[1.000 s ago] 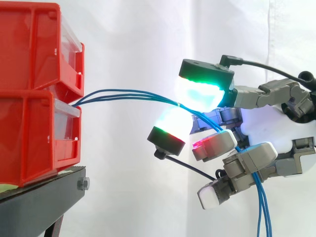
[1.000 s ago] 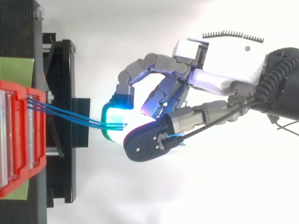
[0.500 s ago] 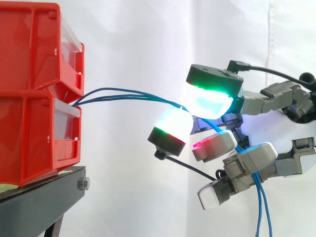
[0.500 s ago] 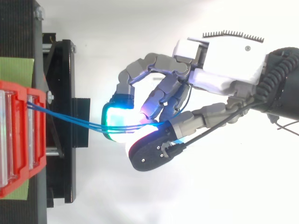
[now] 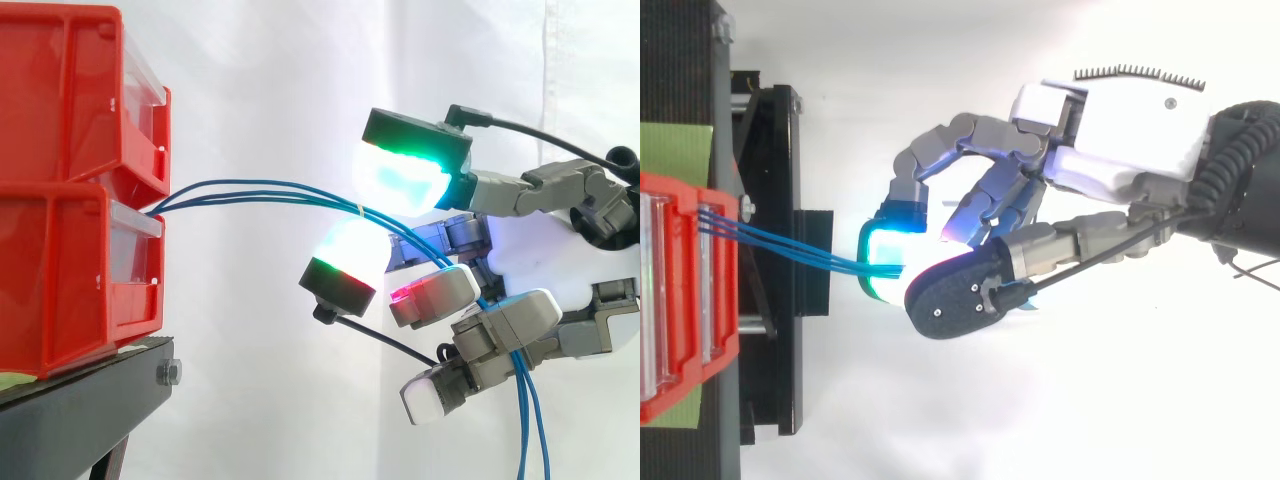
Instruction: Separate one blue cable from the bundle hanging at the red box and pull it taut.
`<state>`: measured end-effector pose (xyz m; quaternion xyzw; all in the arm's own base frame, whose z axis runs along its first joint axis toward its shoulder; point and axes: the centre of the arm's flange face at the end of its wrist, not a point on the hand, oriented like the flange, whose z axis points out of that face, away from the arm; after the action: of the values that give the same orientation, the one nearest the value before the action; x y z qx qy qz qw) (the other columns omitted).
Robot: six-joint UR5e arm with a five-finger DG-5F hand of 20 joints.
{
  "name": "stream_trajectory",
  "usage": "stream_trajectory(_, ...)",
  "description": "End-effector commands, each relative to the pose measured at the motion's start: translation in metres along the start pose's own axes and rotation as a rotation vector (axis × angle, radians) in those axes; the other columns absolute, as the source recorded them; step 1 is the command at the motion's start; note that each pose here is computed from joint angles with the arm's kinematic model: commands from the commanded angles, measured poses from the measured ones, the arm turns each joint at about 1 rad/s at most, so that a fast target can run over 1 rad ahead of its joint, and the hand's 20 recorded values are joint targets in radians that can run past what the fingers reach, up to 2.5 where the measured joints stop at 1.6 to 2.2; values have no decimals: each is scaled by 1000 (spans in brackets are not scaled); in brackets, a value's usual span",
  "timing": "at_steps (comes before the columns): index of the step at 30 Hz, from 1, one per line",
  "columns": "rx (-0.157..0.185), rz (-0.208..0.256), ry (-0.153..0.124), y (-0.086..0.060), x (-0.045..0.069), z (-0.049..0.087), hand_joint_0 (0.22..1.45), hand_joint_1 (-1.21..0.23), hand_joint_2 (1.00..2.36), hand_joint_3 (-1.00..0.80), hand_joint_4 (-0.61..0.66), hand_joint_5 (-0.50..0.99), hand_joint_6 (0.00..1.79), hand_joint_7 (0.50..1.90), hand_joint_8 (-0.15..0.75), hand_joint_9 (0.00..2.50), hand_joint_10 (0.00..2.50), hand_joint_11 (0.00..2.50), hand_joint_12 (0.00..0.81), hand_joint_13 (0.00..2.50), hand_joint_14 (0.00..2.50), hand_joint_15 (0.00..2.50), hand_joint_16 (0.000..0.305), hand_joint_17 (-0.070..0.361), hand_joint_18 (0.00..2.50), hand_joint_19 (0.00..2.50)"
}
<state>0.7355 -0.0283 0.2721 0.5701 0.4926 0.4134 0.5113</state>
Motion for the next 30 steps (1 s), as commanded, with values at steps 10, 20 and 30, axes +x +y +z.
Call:
stream_trajectory(10,0,0,0,0,0,0,667,-730,1017,-307,8,-220,896,975,250,1121,10,1465,295,1413,10,1427,51,114,664,601)
stream_trajectory(20,0,0,0,0,0,0,767,-848,1011,-399,-25,-231,917,956,234,1128,10,1480,291,1424,9,1427,49,109,667,589)
stream_trajectory(30,0,0,0,0,0,0,814,-874,1000,-500,-96,-219,911,966,231,1164,8,1487,285,1473,6,1475,46,104,681,592)
